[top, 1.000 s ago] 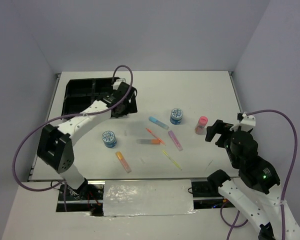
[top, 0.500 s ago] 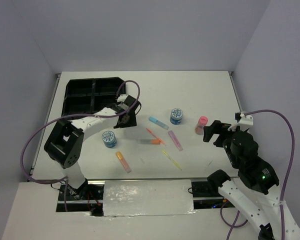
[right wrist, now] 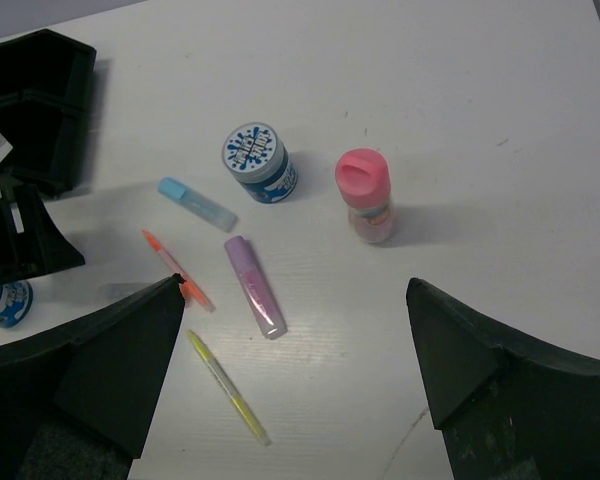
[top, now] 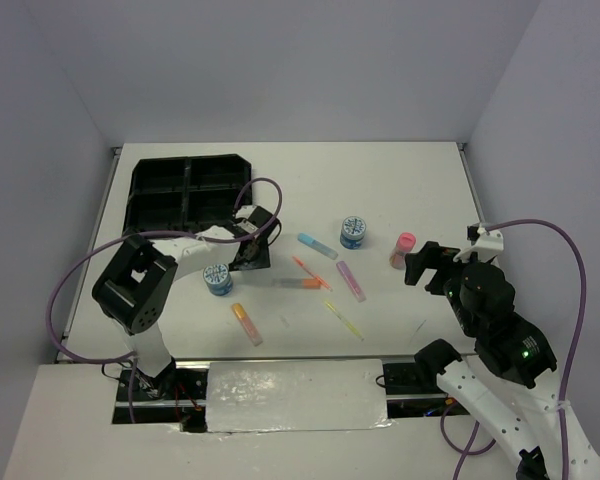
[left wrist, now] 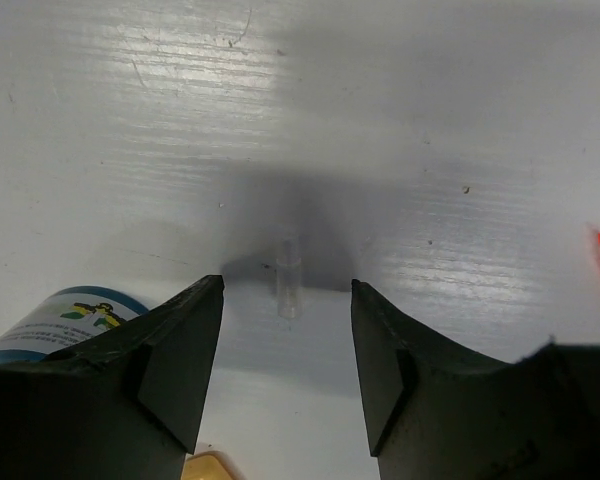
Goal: Sort the stationery into containers
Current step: Pick up the pen from the center of the board.
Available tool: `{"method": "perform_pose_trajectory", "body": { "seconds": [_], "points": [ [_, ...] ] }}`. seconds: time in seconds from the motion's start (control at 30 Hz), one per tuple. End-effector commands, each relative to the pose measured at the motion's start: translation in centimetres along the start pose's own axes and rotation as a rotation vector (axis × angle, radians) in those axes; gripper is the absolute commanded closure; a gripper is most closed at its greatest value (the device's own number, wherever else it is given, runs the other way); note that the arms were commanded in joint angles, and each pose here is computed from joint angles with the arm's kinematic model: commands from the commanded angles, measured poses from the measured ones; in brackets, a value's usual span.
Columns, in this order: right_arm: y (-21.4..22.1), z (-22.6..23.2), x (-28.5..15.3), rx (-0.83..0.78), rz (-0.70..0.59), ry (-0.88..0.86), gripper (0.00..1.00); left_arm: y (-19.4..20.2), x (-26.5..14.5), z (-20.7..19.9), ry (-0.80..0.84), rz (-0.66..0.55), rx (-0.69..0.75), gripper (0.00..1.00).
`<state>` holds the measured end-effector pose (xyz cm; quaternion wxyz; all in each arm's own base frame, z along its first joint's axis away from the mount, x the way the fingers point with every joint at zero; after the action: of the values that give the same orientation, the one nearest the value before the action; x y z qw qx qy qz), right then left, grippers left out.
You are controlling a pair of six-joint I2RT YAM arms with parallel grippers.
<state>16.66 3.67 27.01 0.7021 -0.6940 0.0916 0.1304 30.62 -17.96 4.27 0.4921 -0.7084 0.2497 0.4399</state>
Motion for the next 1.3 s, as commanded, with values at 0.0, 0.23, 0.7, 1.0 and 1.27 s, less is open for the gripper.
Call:
{"method": "perform_pose_trajectory", "body": {
  "seconds": [0.0, 0.23, 0.7, 1.0, 1.27],
  "points": [
    [-0.8, 0.4, 0.1, 0.007, -0.038, -0.021, 0.00, 0.4, 0.4, -0.5, 0.020, 0.005, -0.020, 0.35],
    [-1.0, 0.4, -0.1, 0.008, -0.038, -0.024, 0.00, 1.1, 1.1, -0.3, 0.014, 0.025, -0.013, 0.65],
    [1.9, 6.4, 2.4, -0.052, 0.100, -0.329, 0.00, -0.7, -4.0, -3.4, 0.224, 0.008, -0.003, 1.00],
    [13.4, 11.6, 6.7, -0.356, 0.630, -0.366, 0.03, -8.8, -20.0, -0.6, 0.425, -0.302, -0.077, 1.00],
    [19.3, 15.3, 6.9, -0.547, 0.815, -0.413, 0.20, -8.7, -25.6, 6.5, 0.459, -0.475, -0.002, 1.00]
  ]
}}
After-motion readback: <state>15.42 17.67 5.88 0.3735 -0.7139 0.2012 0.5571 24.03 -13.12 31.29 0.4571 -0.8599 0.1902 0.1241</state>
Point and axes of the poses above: each gripper's point midway between its finger pads, its own x axis out along the fingers, its own z axis along the line the jaws close on, y = z × x, the point moved 2 cm from there along -x, back along the fingers, and after that the axes turned 14 degrees about -x, right-handed, at the moved point
